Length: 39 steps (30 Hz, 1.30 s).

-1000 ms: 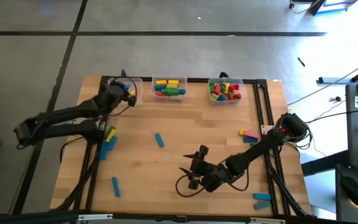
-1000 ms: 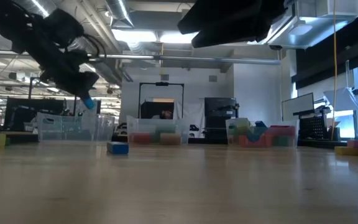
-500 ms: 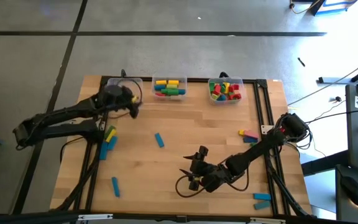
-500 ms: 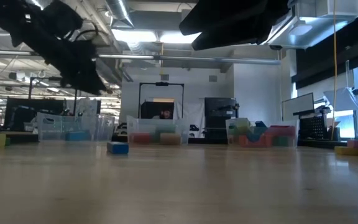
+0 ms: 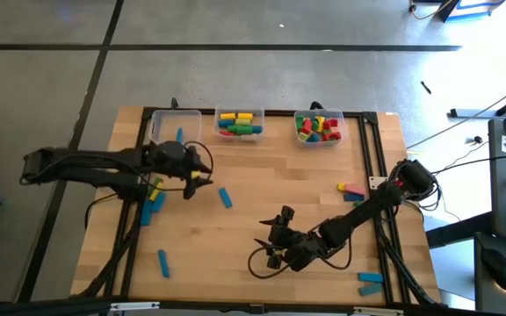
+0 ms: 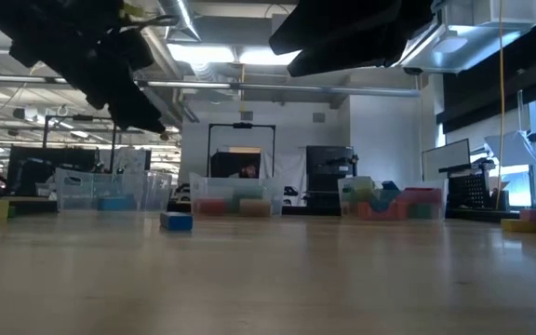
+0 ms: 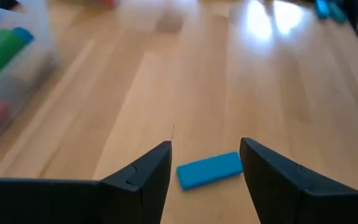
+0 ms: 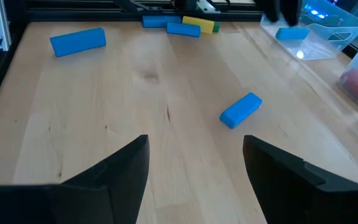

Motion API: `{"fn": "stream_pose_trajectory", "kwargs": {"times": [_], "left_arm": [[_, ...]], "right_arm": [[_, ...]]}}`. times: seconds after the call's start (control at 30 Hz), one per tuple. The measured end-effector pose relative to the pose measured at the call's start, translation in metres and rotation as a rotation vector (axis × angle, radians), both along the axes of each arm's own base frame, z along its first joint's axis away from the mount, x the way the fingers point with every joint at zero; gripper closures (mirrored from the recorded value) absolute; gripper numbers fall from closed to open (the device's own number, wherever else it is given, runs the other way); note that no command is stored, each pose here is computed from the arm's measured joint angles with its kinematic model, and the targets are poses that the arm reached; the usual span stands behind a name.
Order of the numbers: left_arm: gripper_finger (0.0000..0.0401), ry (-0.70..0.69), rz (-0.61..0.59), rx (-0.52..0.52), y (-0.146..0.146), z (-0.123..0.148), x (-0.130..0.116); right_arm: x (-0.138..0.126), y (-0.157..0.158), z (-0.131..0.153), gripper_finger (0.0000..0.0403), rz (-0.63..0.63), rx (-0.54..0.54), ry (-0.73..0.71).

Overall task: Sort blocks by size
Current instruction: Put the blue rectangular block into the left transparent bin

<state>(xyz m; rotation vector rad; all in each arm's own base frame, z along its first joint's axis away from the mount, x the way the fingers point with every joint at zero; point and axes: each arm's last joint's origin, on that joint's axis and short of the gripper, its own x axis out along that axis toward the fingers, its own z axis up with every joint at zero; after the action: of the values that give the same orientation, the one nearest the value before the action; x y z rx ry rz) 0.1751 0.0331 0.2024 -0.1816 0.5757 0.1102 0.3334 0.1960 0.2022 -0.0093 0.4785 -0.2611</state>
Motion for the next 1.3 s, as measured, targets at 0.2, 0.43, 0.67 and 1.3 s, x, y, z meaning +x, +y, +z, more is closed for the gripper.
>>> {"fn": "stream_pose_trajectory", "kwargs": {"times": [0.2, 0.43, 0.67, 1.3], "left_arm": [[0.0217, 0.083, -0.127, 0.080, -0.010, -0.022, 0.023], [0.0217, 0.210, -0.288, 0.197, -0.017, -0.045, 0.040], [0.0217, 0.213, -0.436, 0.364, -0.018, -0.060, 0.054], [0.0217, 0.282, -0.442, 0.293, -0.018, -0.094, 0.067]], "right_arm": [[0.000, 0.001, 0.000, 0.0150, 0.019, 0.012, 0.009], [0.000, 0.001, -0.001, 0.0150, 0.027, 0.016, 0.015], [0.000, 0.001, -0.001, 0.0150, 0.027, 0.013, 0.020], [-0.001, 0.001, -0.002, 0.0150, 0.047, 0.020, 0.039]]}}
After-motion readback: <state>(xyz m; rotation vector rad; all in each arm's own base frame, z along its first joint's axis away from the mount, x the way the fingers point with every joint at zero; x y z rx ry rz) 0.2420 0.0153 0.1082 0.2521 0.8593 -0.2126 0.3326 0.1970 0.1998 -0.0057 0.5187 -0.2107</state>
